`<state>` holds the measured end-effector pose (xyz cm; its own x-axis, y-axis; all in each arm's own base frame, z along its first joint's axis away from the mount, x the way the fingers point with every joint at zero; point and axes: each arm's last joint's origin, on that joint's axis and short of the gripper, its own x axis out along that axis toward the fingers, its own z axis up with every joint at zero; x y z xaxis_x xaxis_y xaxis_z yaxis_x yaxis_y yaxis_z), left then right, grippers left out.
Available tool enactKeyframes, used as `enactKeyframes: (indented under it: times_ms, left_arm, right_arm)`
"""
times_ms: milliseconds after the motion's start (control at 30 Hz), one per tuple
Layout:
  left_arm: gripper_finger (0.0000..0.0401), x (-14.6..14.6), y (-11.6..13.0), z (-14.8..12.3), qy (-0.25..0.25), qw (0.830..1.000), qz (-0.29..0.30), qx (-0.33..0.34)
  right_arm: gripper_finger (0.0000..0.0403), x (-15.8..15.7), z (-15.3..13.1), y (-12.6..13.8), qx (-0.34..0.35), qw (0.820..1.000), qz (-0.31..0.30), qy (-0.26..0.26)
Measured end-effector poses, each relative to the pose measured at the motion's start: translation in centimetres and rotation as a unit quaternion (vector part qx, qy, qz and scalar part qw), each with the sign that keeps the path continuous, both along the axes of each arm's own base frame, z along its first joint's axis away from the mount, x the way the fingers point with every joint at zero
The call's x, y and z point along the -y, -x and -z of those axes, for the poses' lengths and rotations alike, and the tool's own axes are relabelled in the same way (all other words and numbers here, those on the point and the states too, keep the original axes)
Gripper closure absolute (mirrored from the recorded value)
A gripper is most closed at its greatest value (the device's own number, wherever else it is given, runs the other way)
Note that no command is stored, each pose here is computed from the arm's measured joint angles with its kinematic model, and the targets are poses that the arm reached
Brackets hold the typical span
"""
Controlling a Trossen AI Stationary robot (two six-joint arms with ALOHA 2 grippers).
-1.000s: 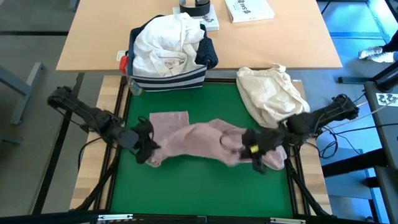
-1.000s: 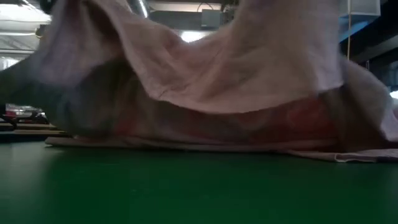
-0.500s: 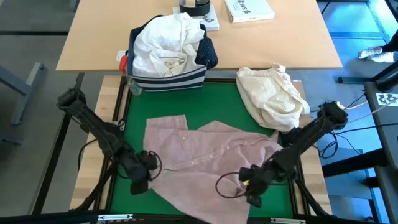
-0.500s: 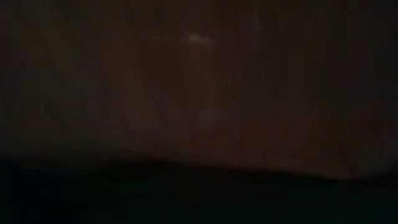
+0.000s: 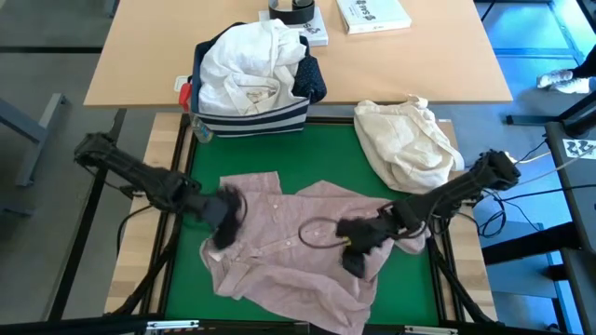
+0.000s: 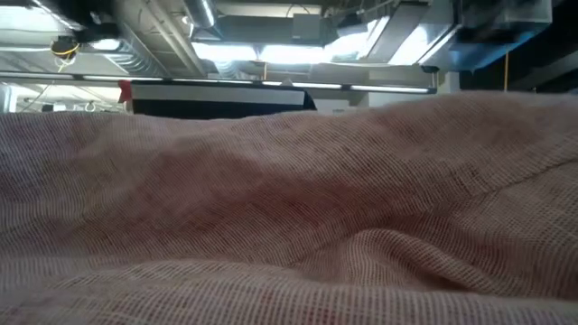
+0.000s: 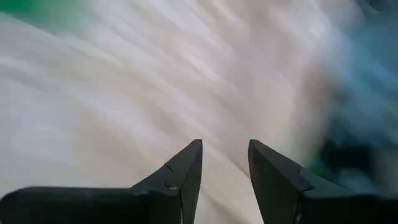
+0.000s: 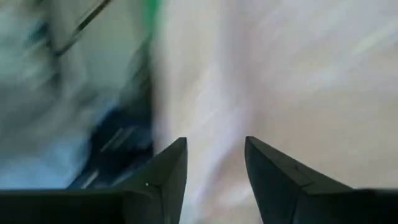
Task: Fold laundry
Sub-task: Fold the red polo
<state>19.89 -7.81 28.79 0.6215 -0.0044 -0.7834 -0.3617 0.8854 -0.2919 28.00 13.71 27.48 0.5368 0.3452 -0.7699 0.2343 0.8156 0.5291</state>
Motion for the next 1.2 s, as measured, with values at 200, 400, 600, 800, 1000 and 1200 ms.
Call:
enactKeyframes:
  times_ms: [200, 400, 600, 800, 1000, 1200]
  left_arm:
    - [0.0275, -4.5, -1.0, 3.6, -0.122, 0.972, -0.201, 0.004]
    - [0.0277, -8.2, -1.5, 10.0, -0.062, 0.974, -0.21, -0.053]
    - [0.0293, -11.2, -1.0, 14.2, -0.015, 0.969, -0.241, -0.046]
    - [0.0307, -13.2, -0.1, 17.1, -0.021, 0.968, -0.234, -0.092]
    - [0.0316, -15.6, 0.8, 17.4, -0.168, 0.931, -0.303, -0.116]
    - [0.0317, -18.1, 1.8, 17.0, -0.242, 0.893, -0.353, -0.139]
  right_arm:
    - [0.0241, 1.7, 2.6, -0.5, 0.025, 0.975, 0.159, 0.155]
    - [0.024, 1.9, 5.4, -0.4, -0.005, 0.964, 0.21, 0.165]
    - [0.024, 1.5, 7.4, -0.8, -0.043, 0.965, 0.202, 0.164]
    - [0.024, 1.2, 9.1, -1.3, -0.069, 0.964, 0.192, 0.171]
    - [0.024, 0.9, 11.6, -2.0, -0.094, 0.961, 0.183, 0.183]
    - [0.024, 0.6, 13.6, -2.4, -0.125, 0.961, 0.169, 0.182]
